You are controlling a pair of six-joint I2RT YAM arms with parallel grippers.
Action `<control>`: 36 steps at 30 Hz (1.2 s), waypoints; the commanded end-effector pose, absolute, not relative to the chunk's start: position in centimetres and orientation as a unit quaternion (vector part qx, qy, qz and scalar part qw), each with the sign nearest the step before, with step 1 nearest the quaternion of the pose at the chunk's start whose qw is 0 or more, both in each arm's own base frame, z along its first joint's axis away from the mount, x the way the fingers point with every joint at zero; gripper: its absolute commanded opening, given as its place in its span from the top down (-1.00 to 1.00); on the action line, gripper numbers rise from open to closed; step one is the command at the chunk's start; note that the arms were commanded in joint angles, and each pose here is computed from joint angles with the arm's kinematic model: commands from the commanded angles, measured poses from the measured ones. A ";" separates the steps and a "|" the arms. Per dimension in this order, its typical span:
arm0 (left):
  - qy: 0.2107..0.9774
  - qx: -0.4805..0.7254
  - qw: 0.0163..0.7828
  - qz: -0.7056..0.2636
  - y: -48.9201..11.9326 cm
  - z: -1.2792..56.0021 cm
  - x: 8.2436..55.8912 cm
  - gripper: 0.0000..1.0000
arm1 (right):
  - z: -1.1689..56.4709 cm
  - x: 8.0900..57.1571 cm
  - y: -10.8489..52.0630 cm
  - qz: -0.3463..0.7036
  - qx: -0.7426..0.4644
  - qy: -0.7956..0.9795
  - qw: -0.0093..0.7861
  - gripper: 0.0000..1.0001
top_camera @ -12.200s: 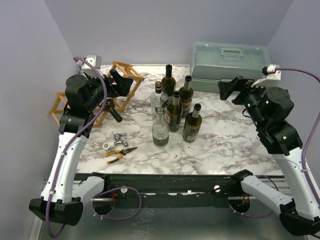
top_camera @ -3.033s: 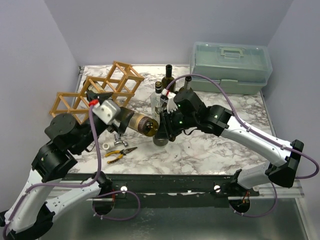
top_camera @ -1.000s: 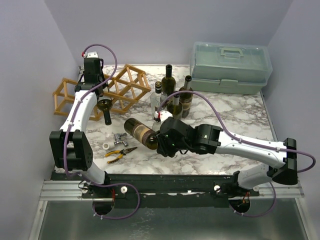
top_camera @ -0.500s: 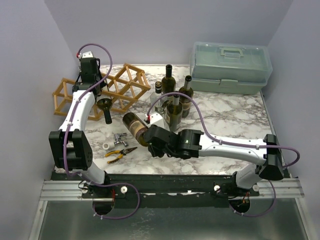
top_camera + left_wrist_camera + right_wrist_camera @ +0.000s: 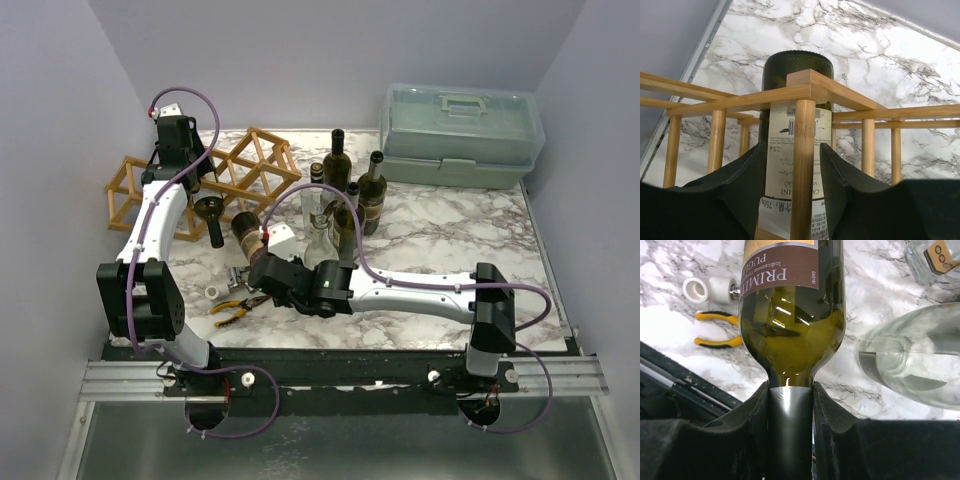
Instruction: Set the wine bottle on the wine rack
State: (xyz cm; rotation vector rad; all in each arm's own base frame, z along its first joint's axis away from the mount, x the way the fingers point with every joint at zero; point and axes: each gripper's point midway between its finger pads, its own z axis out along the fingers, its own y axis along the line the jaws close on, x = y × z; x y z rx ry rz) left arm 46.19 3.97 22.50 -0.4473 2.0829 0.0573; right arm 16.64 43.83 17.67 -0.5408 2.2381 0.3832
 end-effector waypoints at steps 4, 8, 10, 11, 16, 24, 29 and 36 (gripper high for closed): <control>0.873 -0.184 0.451 -0.022 2.3 20.7 45.5 0.06 | 20.3 19.5 45.8 0.151 -0.147 0.856 0.472 0.99; 0.873 -0.187 0.449 -0.033 2.0 20.5 45.5 0.07 | 20.1 20.3 46.8 0.141 -0.147 0.848 0.489 0.99; 0.873 -0.188 0.448 -0.036 2.0 20.6 45.5 0.07 | 19.9 20.7 47.3 0.134 -0.145 0.845 0.497 0.99; 0.873 -0.190 0.448 -0.037 2.0 20.5 45.5 0.07 | 19.7 20.8 47.7 0.135 -0.144 0.845 0.498 0.99; 0.875 -0.189 0.445 -0.039 2.0 20.4 45.3 0.09 | 19.5 21.5 49.2 0.137 -0.142 0.837 0.510 0.99; 0.875 -0.186 0.444 -0.041 1.9 20.3 45.2 0.25 | 18.3 22.3 49.8 0.127 -0.120 0.831 0.527 0.99; 0.876 -0.186 0.442 -0.045 1.9 20.2 45.2 0.28 | 17.7 22.7 50.0 0.122 -0.113 0.829 0.533 0.99; 0.877 -0.187 0.440 -0.049 1.8 20.1 45.2 0.33 | 16.9 24.2 49.6 0.110 -0.100 0.826 0.544 0.99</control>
